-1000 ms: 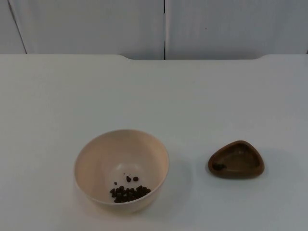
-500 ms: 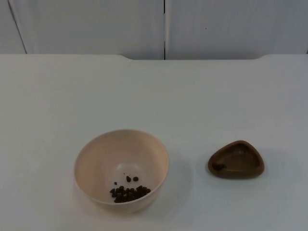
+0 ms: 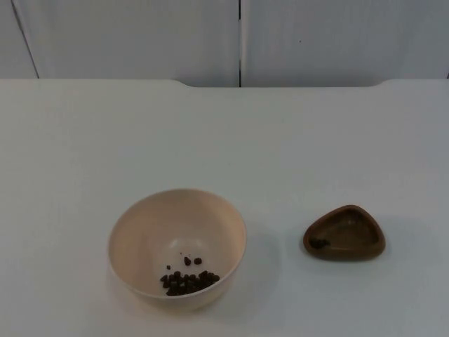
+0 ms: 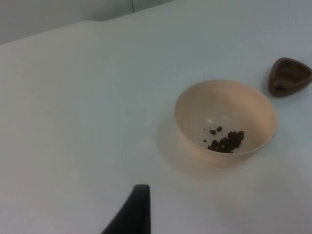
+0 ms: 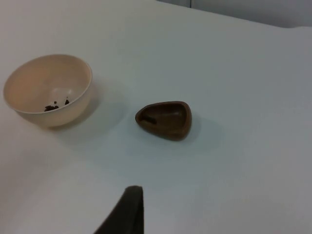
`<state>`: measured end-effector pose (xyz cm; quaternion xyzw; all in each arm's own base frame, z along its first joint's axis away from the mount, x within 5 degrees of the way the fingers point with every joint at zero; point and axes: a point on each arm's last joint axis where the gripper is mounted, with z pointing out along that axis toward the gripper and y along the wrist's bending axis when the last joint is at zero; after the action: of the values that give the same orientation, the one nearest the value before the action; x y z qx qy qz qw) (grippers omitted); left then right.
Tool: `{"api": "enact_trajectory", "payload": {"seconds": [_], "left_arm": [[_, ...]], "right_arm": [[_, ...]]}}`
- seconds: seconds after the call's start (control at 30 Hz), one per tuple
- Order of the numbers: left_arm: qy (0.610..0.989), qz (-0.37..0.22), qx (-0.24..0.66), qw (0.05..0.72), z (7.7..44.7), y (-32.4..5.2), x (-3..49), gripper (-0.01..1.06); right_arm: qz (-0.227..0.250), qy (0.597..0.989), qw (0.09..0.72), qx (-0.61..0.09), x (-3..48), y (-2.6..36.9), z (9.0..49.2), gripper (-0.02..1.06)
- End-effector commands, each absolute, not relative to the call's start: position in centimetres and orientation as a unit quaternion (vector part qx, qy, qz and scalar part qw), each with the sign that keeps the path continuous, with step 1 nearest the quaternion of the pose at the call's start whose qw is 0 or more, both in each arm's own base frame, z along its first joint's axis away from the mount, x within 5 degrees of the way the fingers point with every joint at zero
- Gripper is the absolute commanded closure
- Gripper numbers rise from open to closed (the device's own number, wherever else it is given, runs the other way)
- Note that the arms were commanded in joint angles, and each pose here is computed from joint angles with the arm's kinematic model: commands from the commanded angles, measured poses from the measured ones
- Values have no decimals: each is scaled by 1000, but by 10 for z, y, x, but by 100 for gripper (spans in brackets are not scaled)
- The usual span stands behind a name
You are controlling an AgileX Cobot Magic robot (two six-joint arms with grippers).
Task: Pick up the bowl with the left hand and pour the coffee beans from the cup into the bowl with the right hand.
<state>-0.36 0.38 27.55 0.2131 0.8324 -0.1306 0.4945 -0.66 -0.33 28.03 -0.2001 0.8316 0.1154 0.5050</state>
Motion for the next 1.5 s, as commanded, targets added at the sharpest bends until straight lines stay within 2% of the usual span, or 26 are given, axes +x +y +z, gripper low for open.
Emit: {"api": "enact_trajectory", "payload": {"seconds": [0.0,0.87,1.47], "left_arm": [[831,-135,213,495,275,3,-4,0],[831,-135,213,495,275,3,-4,0],[838,-117,185,500,275,3,-4,0]], "right_arm": [[115,830,507,-201,-7,-3,280,-1],[25,853,519,-50,-7,0,280,-1],[16,853,520,-34,-7,0,280,-1]]}}
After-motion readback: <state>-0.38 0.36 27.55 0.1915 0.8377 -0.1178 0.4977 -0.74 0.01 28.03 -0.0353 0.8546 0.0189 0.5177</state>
